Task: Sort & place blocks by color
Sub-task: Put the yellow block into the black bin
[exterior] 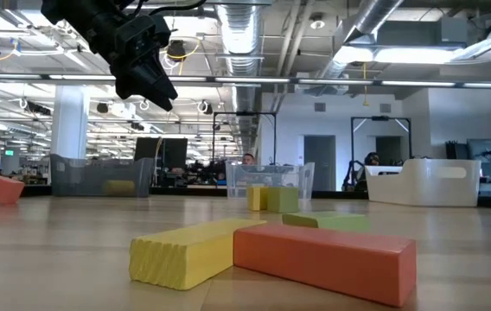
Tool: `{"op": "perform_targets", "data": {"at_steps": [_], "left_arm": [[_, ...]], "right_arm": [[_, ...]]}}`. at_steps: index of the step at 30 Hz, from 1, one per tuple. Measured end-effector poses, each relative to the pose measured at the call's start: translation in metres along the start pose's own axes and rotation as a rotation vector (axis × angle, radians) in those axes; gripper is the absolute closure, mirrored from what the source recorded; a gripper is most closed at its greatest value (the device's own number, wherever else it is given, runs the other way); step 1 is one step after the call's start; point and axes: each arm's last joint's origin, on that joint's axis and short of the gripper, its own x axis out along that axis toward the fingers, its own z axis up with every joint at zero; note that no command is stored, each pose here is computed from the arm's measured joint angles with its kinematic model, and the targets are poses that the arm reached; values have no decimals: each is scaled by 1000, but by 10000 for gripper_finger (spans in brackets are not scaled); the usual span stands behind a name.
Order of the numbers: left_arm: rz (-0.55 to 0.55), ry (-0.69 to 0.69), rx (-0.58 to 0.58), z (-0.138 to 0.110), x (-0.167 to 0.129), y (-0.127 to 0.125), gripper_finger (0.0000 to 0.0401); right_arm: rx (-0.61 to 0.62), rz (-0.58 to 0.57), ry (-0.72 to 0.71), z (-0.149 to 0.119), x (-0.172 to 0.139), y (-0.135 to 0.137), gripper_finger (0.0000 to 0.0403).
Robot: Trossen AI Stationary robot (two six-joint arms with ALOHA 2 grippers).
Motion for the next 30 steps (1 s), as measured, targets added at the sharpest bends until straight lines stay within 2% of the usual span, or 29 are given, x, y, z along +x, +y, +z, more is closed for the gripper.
{"op": "perform_targets", "data": {"at_steps": [2,7,9,12,17,25,30], "left_arm": [[0,0,0,0,0,0,177],[-1,-5,-3,2,-2,0,177],[-3,-23,-4,7,-8,-1,177],[-16,-85,-1,19,-19,-2,177],[-21,-204,-7,35,-46,1,177],[18,-375,-79,37,-91,17,177],[87,-434,-108,32,-111,25,177]], "right_arm": [[-7,9,-59,0,-8,-1,317],[73,58,-255,0,-42,-9,316],[86,90,-321,0,-56,-13,305],[118,148,-442,5,-82,-22,292],[136,217,-631,19,-118,-39,297],[52,317,-861,53,-162,-61,296],[-7,348,-1004,82,-184,-75,296]]}}
